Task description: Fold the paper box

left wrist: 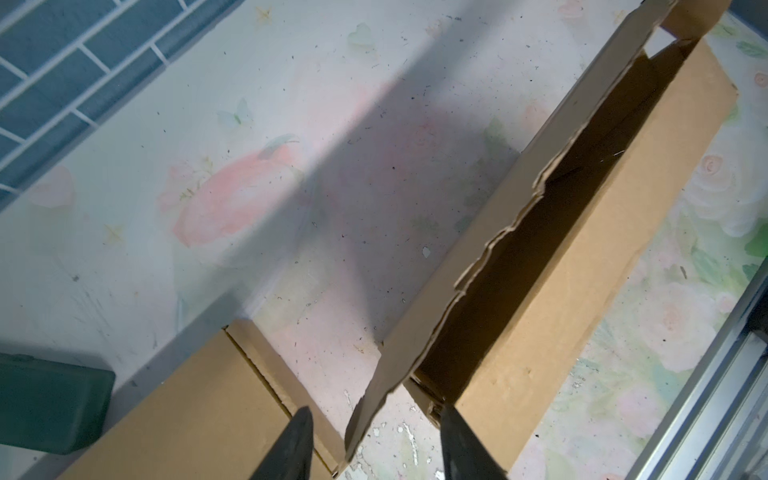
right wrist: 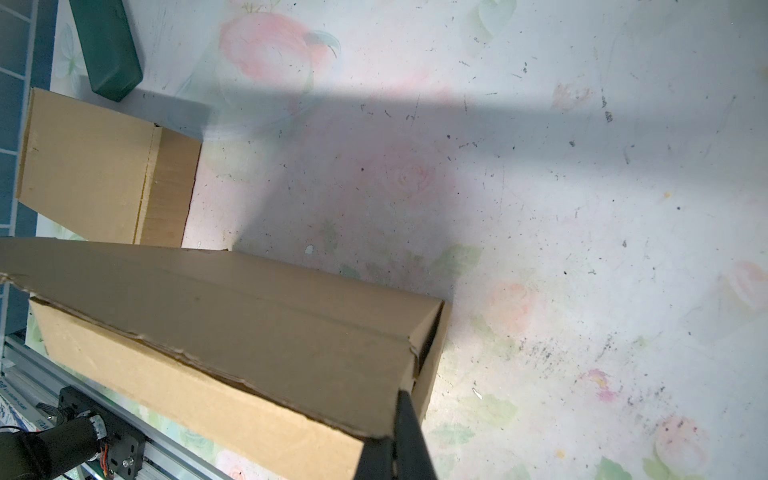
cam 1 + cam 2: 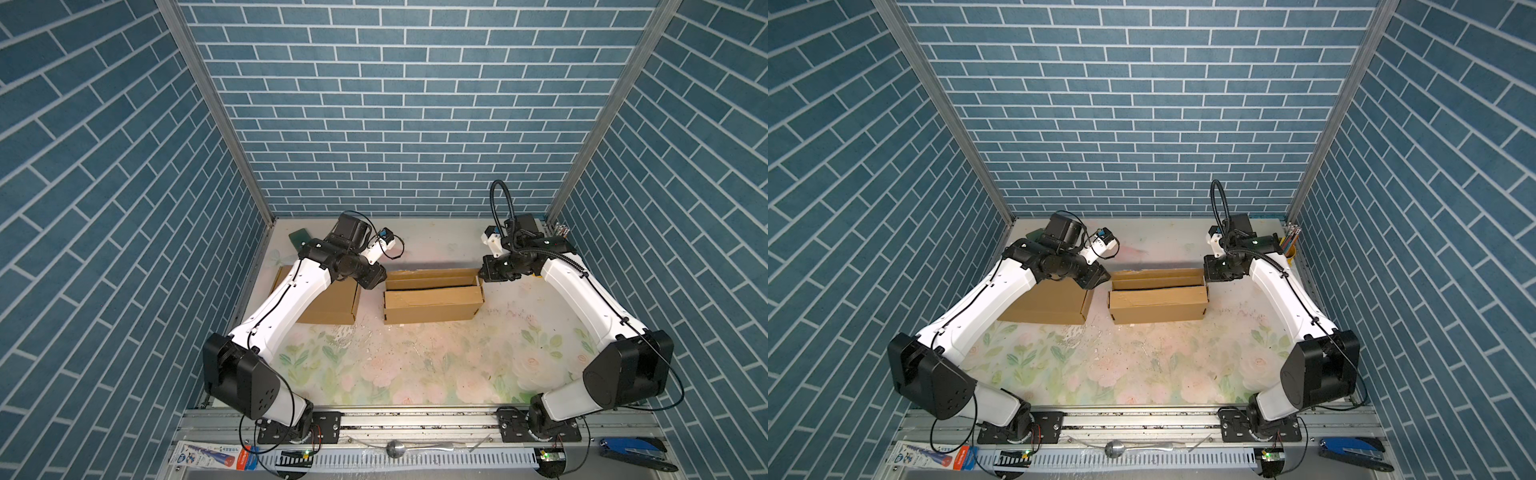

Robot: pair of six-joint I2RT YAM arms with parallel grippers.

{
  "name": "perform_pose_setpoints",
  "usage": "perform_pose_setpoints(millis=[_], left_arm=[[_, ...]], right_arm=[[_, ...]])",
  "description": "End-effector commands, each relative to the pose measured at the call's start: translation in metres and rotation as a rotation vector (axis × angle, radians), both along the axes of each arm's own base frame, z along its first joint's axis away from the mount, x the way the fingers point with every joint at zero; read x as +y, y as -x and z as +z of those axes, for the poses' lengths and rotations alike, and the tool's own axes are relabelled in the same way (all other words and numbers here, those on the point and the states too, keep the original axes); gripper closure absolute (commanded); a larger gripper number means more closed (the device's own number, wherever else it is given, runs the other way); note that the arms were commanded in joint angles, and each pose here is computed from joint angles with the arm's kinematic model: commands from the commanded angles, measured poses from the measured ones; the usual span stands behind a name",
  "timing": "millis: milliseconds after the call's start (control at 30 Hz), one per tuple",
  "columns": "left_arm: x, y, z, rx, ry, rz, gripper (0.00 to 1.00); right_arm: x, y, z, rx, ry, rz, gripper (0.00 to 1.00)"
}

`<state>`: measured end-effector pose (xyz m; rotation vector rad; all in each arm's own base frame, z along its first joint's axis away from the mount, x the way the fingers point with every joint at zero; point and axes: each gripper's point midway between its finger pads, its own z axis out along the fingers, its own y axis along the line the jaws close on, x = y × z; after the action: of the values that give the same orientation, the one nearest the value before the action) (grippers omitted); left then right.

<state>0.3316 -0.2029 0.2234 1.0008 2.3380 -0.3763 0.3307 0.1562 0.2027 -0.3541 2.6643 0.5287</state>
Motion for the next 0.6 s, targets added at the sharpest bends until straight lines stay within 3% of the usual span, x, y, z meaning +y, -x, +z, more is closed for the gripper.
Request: perform_pose_setpoints(millis=[0, 233, 333, 567], left_arm=[[0.004, -0.001, -0.001, 0.016, -0.019, 0.013, 0.54], [0.0, -0.003, -0.008, 0.063, -0.021, 0.009, 0.78], [-0.001, 0.002, -0.01, 0.109, -0.014, 0.017, 0.94], [-0.01, 0.008, -0.009, 0.213, 0.09, 0.136, 1.0]], right_arm=[[-0.002, 0.017, -0.025, 0.123, 0.024, -0.028, 1.0], [-0.001, 0.016, -0.024, 0.12, 0.02, -0.033, 1.0], [0.001, 0.015, -0.023, 0.125, 0.004, -0.04, 1.0], [0.002, 0.012, -0.023, 0.128, -0.011, -0.064, 1.0]])
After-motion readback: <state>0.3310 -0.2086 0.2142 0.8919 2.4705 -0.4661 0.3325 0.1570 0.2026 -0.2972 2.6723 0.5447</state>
